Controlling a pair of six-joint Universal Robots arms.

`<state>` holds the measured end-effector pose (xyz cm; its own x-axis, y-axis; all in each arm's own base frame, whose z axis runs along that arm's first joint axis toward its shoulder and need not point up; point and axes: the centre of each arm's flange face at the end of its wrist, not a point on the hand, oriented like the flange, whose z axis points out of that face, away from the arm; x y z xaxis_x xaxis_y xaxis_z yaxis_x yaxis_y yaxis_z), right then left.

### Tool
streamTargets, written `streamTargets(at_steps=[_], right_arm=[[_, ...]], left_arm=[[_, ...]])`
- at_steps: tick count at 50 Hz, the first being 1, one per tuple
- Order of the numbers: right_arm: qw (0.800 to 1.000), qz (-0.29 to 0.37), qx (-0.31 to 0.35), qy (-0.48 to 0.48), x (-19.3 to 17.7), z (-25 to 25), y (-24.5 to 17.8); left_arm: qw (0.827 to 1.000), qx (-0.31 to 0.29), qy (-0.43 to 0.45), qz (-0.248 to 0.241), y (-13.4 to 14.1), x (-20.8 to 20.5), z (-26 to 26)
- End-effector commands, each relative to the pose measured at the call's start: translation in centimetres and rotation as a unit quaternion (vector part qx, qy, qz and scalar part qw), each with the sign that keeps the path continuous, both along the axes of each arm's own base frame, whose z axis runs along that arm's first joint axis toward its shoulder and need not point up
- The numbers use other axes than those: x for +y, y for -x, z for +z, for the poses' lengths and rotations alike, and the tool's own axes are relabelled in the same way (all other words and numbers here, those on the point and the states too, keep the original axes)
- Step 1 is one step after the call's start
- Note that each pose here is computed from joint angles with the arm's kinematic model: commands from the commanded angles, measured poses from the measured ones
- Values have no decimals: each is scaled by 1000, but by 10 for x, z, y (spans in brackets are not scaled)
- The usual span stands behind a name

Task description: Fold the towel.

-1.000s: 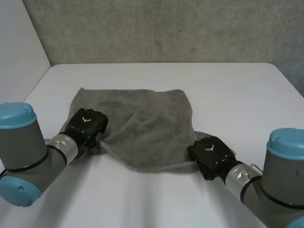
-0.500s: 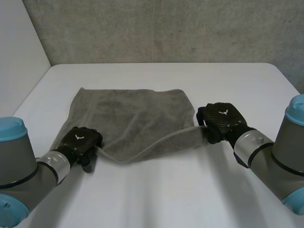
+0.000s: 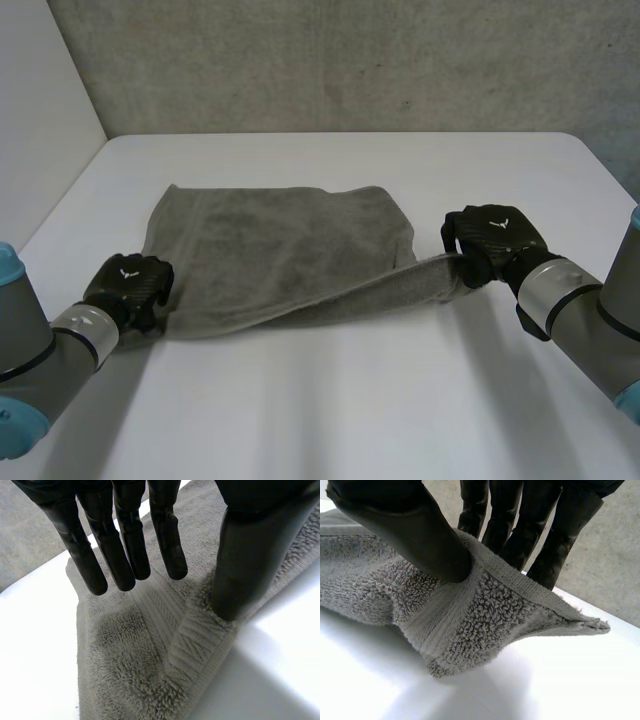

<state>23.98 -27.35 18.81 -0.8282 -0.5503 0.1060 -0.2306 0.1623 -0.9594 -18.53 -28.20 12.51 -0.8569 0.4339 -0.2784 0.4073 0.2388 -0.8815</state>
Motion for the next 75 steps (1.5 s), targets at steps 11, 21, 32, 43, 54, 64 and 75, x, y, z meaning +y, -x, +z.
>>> streamTargets(at_steps=[11, 21, 32, 43, 54, 64, 75], right_arm=[[1000, 5, 0, -6, 4, -2, -2], [1000, 6, 3, -7, 4, -3, -3], [1000, 6, 5, -8, 5, -5, -2], [1000, 8, 5, -11, 5, -6, -2], [1000, 7, 6, -14, 6, -8, -2], [1000, 8, 6, -14, 5, -9, -2], [1000, 6, 6, -14, 5, -8, -1]], left_arm=[[1000, 9, 16, -4, 1, 8, 17], [1000, 15, 14, -9, -2, 13, 18], [999, 17, -17, -31, -1, 34, 6], [1000, 21, -22, 5, -24, 20, 1], [1000, 14, -24, 2, -24, 9, -5], [999, 12, -40, 1, -24, 7, -15], [1000, 14, -26, 0, -24, 2, -9]])
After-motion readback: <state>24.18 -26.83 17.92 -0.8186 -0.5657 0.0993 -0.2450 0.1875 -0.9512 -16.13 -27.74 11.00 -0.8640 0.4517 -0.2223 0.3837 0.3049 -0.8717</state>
